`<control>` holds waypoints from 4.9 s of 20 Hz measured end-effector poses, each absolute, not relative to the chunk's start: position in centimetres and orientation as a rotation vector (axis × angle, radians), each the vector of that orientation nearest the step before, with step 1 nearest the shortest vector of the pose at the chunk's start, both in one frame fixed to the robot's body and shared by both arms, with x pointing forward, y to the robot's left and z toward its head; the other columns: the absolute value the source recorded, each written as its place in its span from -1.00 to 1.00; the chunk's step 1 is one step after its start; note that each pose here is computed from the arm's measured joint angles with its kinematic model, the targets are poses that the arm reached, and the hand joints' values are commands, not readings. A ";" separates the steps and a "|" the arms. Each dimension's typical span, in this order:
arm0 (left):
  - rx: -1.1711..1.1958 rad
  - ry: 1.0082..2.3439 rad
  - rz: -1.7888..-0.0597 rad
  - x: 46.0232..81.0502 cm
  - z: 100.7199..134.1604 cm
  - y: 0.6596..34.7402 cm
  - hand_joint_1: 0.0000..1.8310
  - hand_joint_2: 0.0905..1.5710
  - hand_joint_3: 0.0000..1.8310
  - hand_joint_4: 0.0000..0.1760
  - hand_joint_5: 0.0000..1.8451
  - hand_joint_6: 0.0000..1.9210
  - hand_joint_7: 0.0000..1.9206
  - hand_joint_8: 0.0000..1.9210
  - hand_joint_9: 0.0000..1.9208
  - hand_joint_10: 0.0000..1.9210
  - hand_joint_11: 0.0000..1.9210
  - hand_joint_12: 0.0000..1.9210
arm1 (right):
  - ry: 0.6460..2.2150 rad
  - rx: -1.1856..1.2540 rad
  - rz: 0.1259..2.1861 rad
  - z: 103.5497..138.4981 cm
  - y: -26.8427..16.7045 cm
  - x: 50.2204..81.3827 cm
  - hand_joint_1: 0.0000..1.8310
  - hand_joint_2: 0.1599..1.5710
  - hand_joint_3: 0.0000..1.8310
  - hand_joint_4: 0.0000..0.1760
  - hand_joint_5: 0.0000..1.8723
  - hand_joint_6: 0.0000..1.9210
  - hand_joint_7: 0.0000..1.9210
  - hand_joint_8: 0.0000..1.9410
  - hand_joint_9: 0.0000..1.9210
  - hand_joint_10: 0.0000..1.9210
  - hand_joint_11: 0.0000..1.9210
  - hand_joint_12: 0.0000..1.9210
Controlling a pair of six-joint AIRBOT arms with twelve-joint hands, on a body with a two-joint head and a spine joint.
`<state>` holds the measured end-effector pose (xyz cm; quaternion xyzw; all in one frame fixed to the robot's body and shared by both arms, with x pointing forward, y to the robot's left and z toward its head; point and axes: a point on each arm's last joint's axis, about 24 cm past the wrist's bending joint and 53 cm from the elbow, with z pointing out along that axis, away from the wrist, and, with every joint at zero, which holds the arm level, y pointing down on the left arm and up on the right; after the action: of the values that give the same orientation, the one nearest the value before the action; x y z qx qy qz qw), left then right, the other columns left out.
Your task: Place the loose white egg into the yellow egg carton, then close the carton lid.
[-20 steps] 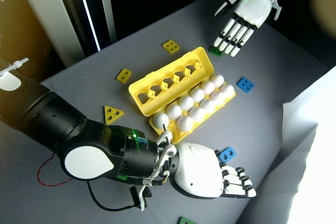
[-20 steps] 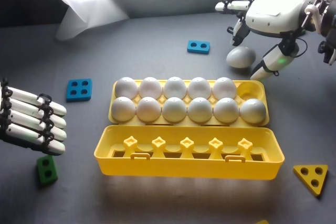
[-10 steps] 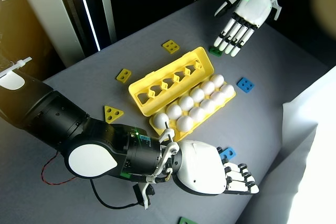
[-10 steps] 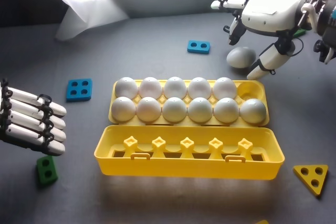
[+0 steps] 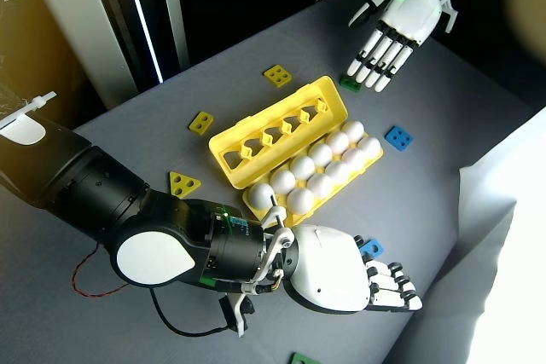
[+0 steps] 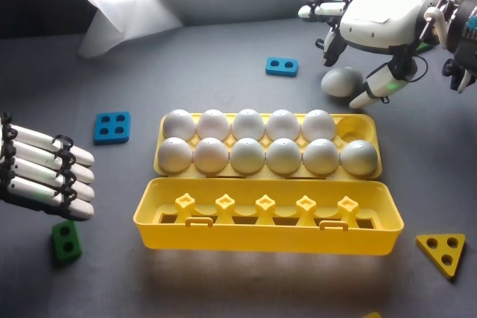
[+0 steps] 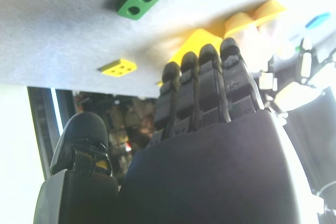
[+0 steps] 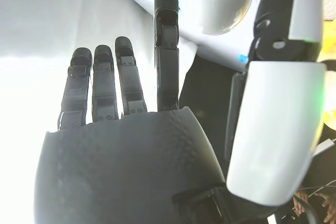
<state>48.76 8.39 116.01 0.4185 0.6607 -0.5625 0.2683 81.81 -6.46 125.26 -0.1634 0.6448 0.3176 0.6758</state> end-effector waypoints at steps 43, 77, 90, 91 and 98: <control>1.150 1.777 -1.522 48.3 116.1 8.1 -1.00 0.66 -1.00 -1.00 -0.84 -0.99 -0.86 -0.99 -0.89 -0.99 -0.98 -0.99 | 1.598 -0.218 0.948 125.4 -8.8 74.3 0.18 0.25 -1.00 0.75 0.21 -0.24 -0.64 -1.00 -0.89 -1.00 -1.00 -1.00; 1.152 1.775 -1.521 48.3 116.1 8.1 -1.00 0.65 -1.00 -1.00 -0.82 -1.00 -0.83 -1.00 -0.88 -1.00 -0.99 -0.99 | 1.554 -0.294 0.951 126.3 -6.1 73.6 0.17 0.26 -1.00 0.89 0.20 -0.23 -0.58 -1.00 -0.85 -1.00 -1.00 -1.00; 1.154 1.776 -1.520 48.3 116.1 8.1 -1.00 0.66 -1.00 -1.00 -0.80 -1.00 -0.84 -1.00 -0.88 -0.99 -1.00 -1.00 | 1.561 -0.316 0.938 125.5 -6.0 73.5 -0.12 0.01 -1.00 0.69 -0.05 -0.99 -0.83 -1.00 -1.00 -1.00 -1.00 -1.00; 1.153 1.776 -1.520 48.3 116.1 8.1 -1.00 0.64 -1.00 -1.00 -0.75 -1.00 -0.78 -1.00 -0.82 -1.00 -0.96 -0.97 | 1.563 -0.315 0.932 125.4 -6.1 73.5 -0.20 -0.02 -1.00 0.90 -0.09 -1.00 -0.86 -1.00 -1.00 -1.00 -1.00 -1.00; 1.155 1.777 -1.519 48.3 116.1 8.1 -1.00 0.66 -1.00 -1.00 -0.83 -1.00 -0.85 -1.00 -0.90 -1.00 -1.00 -1.00 | 1.566 -0.314 0.934 125.2 -6.2 73.5 -0.28 -0.07 -1.00 0.43 -0.54 -1.00 -0.91 -1.00 -1.00 -1.00 -1.00 -1.00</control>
<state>48.26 8.11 116.07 0.4273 0.6573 -0.5619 0.2639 73.51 -6.20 125.23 -0.1354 0.6760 0.4031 0.6018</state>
